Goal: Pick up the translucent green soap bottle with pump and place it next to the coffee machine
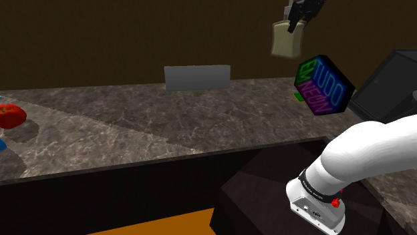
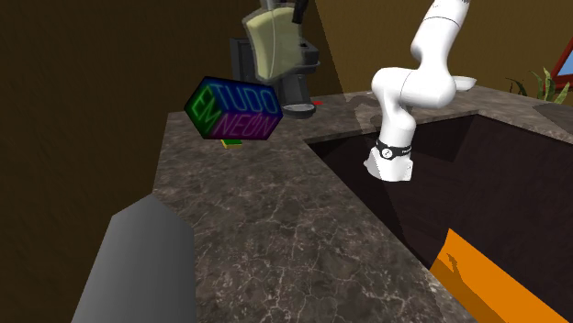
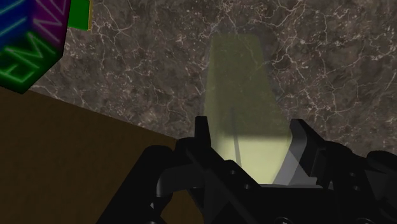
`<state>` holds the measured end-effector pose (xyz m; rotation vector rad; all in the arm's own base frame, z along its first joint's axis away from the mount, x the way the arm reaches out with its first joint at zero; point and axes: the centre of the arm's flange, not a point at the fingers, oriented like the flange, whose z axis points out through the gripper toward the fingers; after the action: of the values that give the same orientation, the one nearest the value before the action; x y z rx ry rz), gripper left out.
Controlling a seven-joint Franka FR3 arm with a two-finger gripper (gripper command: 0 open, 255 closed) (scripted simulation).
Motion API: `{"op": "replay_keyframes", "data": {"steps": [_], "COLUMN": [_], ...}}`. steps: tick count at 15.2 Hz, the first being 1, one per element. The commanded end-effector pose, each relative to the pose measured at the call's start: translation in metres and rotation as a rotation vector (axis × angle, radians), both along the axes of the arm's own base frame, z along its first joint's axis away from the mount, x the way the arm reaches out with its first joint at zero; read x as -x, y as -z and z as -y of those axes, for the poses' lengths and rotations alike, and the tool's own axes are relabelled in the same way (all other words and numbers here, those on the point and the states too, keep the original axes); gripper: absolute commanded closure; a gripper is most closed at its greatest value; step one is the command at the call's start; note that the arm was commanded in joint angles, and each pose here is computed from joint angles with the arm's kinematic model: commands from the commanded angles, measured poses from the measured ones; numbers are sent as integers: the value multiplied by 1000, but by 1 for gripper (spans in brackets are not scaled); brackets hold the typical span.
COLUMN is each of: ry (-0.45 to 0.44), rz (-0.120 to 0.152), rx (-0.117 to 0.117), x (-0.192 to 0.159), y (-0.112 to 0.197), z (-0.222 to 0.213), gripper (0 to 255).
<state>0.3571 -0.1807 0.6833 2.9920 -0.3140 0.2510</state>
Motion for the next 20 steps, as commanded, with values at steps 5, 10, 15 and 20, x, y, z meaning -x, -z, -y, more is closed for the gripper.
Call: {"op": "replay_keyframes", "data": {"steps": [5, 10, 15, 20], "ry": [0, 0, 0, 0], "rz": [0, 0, 0, 0], "rx": [0, 0, 0, 0], "x": [0, 0, 0, 0], "y": [-32, -59, -85, -111], "z": [0, 0, 0, 0], "gripper": [255, 255, 255, 255]}}
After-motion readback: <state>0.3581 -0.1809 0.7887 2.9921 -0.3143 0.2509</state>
